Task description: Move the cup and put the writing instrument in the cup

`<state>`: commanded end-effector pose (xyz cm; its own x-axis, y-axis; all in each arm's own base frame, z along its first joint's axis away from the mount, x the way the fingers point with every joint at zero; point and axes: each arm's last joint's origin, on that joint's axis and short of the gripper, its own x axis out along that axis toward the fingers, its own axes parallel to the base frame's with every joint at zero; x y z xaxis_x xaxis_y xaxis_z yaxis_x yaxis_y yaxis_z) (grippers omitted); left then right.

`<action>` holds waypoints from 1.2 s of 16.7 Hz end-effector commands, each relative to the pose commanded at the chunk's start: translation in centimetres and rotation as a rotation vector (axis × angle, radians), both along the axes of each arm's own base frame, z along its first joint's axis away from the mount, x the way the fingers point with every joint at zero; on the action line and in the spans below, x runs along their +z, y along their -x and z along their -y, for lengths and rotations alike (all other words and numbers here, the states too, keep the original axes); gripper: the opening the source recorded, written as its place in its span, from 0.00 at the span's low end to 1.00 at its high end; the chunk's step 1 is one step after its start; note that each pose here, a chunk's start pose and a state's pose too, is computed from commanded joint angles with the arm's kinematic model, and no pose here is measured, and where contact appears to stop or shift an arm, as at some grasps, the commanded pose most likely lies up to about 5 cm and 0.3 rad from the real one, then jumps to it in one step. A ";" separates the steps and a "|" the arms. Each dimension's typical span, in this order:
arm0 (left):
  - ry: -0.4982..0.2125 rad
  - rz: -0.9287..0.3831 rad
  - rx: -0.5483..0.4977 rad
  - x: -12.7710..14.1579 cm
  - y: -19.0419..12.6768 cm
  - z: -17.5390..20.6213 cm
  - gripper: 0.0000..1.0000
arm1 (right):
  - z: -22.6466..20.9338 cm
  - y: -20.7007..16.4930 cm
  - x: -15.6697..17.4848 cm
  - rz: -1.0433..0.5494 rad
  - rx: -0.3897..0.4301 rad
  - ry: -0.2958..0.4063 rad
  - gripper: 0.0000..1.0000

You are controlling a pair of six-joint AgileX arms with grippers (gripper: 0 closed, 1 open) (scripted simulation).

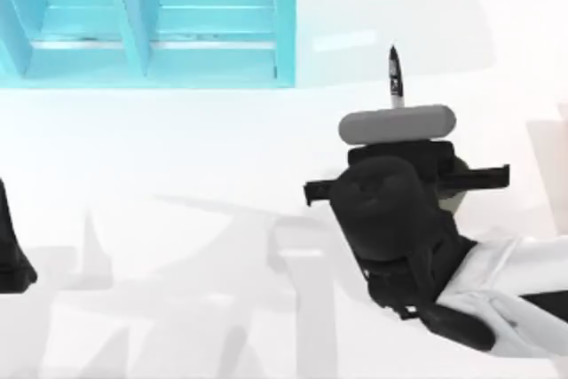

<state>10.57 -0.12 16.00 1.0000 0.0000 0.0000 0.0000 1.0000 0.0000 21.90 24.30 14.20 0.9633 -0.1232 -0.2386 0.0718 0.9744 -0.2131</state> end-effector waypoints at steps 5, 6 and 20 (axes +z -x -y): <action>0.000 0.000 0.000 0.0 0.0 0.0 1.00 | 2.2 2.8 3.2 0.225 -0.102 -0.077 0.00; 0.000 0.000 0.000 0.0 0.0 0.0 1.00 | 2.5 3.2 3.9 0.253 -0.119 -0.101 0.00; 0.000 0.000 0.000 0.0 0.0 0.0 1.00 | 3.9 1.2 4.4 0.306 -0.161 -0.156 0.00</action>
